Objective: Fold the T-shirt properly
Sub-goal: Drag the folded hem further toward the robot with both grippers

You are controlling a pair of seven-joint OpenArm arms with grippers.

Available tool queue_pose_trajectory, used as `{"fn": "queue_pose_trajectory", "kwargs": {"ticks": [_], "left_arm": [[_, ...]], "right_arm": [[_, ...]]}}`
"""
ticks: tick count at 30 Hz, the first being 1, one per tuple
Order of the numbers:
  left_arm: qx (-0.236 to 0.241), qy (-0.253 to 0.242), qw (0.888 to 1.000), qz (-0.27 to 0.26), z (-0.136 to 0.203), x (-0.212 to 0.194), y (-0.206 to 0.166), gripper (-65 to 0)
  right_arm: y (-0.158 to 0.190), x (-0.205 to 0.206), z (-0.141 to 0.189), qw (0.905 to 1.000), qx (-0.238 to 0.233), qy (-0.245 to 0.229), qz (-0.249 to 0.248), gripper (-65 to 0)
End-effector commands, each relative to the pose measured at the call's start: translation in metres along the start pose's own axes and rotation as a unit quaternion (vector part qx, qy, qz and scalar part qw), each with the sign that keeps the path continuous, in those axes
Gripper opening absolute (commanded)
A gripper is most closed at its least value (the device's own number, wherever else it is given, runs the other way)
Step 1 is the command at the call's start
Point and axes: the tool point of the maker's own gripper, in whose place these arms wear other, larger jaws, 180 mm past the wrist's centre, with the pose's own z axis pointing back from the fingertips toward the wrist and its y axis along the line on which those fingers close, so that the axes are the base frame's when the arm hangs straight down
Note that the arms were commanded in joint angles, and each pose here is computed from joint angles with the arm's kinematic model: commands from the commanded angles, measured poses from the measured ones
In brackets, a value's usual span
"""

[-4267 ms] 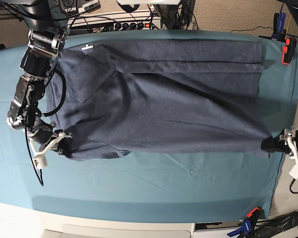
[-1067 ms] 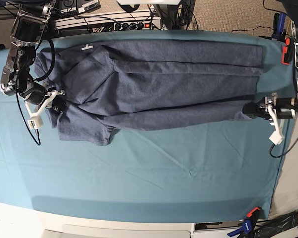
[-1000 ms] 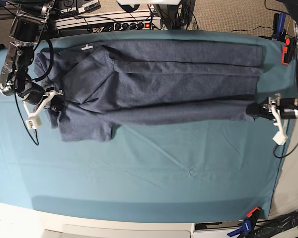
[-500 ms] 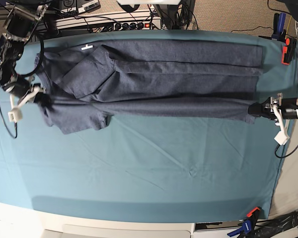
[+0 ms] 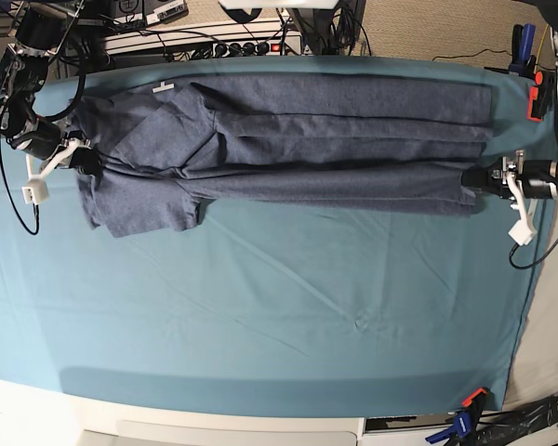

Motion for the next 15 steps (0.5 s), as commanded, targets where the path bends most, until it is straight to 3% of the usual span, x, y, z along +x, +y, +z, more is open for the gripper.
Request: {"fn": "queue_pose_trajectory", "kwargs": {"ticks": [1,15], "left_arm": [[0.009,-0.013,1.000,-0.013,0.015,0.013,0.002,-65.0],[0.010,-0.007,1.000,-0.013,0.015,0.011,0.002,-65.0]], "right_arm": [[-0.006,0.014,0.010,0.9998,-0.011,-0.012,0.013,-65.0],[0.003,-0.007,0.012,0.9997,0.018,0.017,-0.007,-65.0]]}}
